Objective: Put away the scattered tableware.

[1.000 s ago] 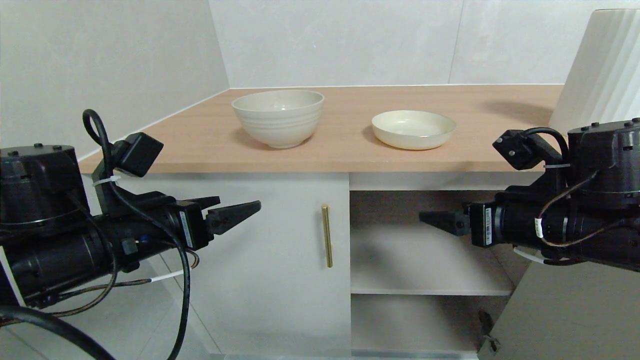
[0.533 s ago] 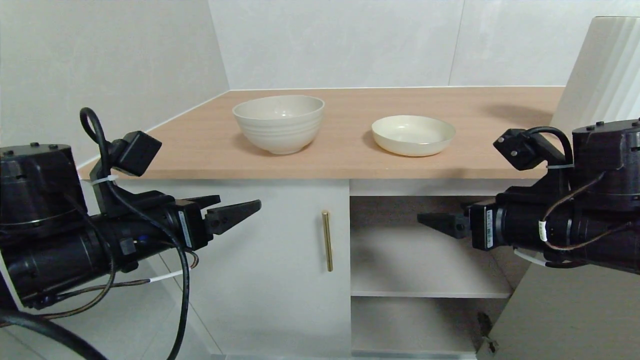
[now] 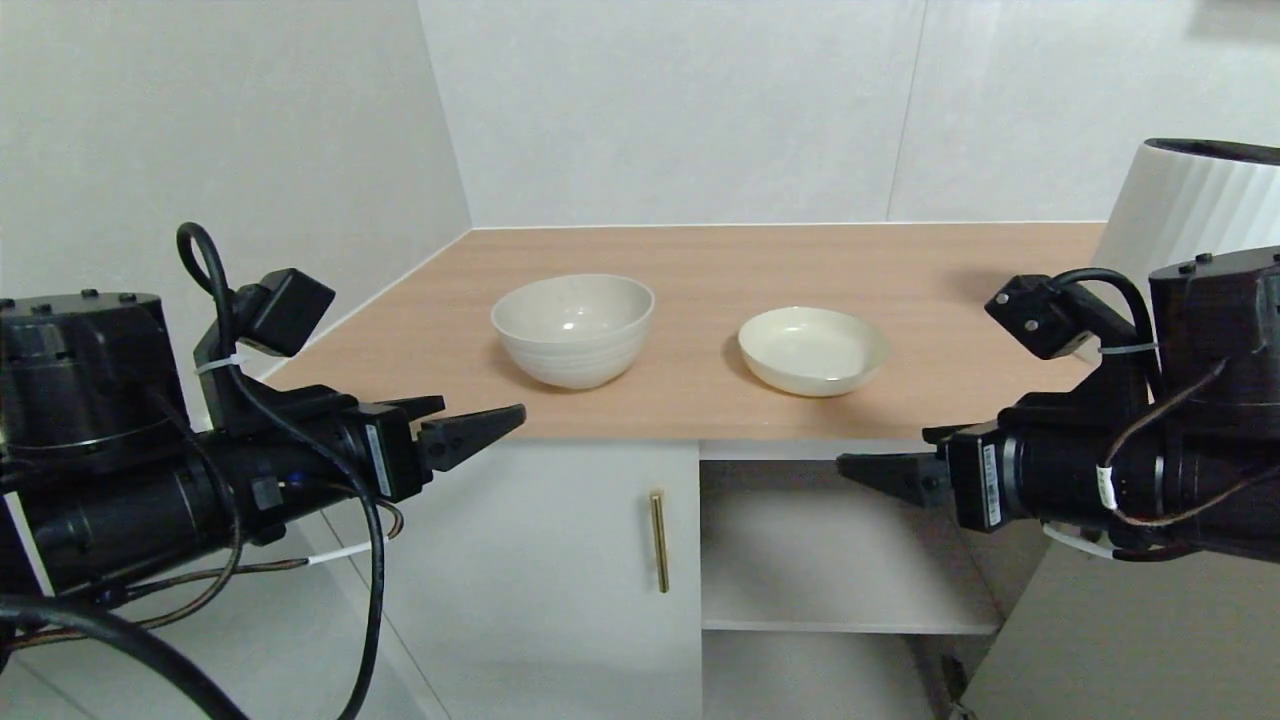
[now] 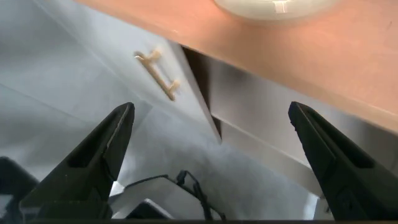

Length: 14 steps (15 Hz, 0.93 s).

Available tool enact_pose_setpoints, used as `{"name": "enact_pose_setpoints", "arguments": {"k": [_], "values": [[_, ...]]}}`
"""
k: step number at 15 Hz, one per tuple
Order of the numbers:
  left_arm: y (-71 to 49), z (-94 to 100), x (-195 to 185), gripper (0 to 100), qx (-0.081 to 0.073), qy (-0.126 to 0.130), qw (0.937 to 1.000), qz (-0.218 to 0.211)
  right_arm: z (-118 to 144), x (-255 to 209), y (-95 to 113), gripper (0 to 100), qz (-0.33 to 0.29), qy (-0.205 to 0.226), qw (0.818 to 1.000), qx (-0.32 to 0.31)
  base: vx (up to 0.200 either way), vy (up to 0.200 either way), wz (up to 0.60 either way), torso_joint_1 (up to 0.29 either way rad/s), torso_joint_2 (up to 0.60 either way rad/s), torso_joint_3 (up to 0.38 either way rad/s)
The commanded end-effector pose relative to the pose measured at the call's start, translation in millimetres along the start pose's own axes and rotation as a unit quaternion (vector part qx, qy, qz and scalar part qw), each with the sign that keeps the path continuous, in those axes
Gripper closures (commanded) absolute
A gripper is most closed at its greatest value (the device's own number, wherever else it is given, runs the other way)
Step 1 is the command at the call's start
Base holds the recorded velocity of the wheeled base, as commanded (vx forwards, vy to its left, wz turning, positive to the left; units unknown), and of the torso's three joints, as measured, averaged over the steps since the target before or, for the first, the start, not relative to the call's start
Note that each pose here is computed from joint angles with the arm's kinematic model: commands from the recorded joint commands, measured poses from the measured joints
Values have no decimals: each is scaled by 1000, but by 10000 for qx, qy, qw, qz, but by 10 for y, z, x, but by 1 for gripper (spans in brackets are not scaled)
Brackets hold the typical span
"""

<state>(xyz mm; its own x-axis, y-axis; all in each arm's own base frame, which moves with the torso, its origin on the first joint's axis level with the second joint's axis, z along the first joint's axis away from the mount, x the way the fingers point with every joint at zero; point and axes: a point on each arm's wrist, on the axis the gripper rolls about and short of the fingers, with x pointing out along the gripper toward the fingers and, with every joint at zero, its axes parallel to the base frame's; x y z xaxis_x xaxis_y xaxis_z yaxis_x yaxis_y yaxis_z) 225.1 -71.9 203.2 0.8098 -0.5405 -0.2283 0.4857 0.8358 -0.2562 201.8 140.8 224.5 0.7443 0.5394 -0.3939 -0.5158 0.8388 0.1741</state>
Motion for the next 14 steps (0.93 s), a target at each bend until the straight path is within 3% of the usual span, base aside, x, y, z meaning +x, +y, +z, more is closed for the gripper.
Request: {"name": "enact_pose_setpoints", "arguments": {"k": [1,14], "values": [[7,-9,14,0,-13,26,10000,7,80,-124,47,0,96,-192,9998,18,0,0,0,139,-461,-320],[24,53,80,0,-3,-24,10000,28,150,58,39,0,53,-153,9999,41,0,0,0,179,-477,-302]]}}
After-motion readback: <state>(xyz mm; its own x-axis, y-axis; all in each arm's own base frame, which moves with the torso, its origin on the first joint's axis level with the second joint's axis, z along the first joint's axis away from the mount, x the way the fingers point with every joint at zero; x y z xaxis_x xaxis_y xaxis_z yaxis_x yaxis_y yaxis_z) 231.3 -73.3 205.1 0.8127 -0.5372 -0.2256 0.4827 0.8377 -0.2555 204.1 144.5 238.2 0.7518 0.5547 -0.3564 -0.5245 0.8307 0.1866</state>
